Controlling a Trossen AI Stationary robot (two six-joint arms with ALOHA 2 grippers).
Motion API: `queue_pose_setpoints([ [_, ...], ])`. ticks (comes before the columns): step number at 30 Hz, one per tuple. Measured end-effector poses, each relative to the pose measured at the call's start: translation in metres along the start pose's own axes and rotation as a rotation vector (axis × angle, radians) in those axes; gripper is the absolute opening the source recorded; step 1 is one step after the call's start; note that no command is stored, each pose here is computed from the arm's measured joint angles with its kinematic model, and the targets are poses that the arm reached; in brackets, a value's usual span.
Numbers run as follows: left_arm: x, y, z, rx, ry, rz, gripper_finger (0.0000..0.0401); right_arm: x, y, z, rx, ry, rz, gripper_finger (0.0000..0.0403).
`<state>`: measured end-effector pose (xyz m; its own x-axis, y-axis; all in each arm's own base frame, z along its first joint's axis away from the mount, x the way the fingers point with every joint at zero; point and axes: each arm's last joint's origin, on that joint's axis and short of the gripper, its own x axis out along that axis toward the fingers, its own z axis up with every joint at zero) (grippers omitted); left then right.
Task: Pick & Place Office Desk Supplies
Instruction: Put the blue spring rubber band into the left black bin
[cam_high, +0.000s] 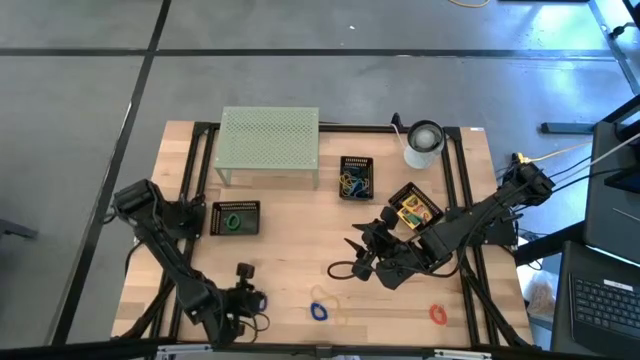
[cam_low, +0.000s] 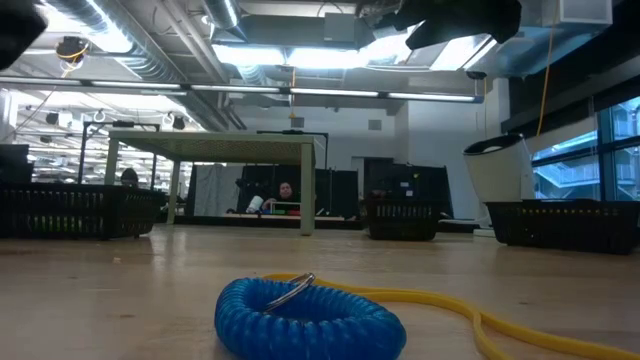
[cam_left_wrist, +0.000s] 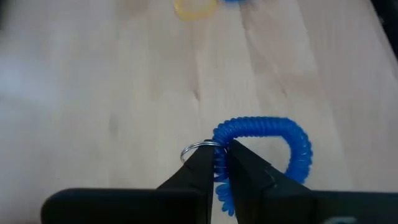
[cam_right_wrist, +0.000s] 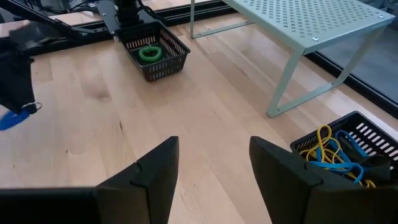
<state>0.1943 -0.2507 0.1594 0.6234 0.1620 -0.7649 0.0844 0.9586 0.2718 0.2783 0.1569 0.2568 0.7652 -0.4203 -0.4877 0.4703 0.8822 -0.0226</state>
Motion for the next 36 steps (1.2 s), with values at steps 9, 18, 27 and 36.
queue_pose_setpoints([
  [9,0.011,0.034,0.056,-0.032,-0.249,0.081,0.0025,0.0,0.0,0.0,-0.003,0.002,0.001,0.0198],
  [18,0.004,0.075,0.125,-0.039,-0.672,0.092,0.0024,0.0,0.0,0.0,0.002,0.005,0.005,0.0198],
  [27,-0.031,0.084,0.152,0.092,-1.043,0.219,0.0024,0.0,0.0,0.0,0.005,0.005,0.005,0.0198],
  [36,-0.028,0.086,0.15,-0.018,-0.982,0.245,0.0024,0.0,-0.001,0.0,0.005,-0.015,-0.018,0.0198],
])
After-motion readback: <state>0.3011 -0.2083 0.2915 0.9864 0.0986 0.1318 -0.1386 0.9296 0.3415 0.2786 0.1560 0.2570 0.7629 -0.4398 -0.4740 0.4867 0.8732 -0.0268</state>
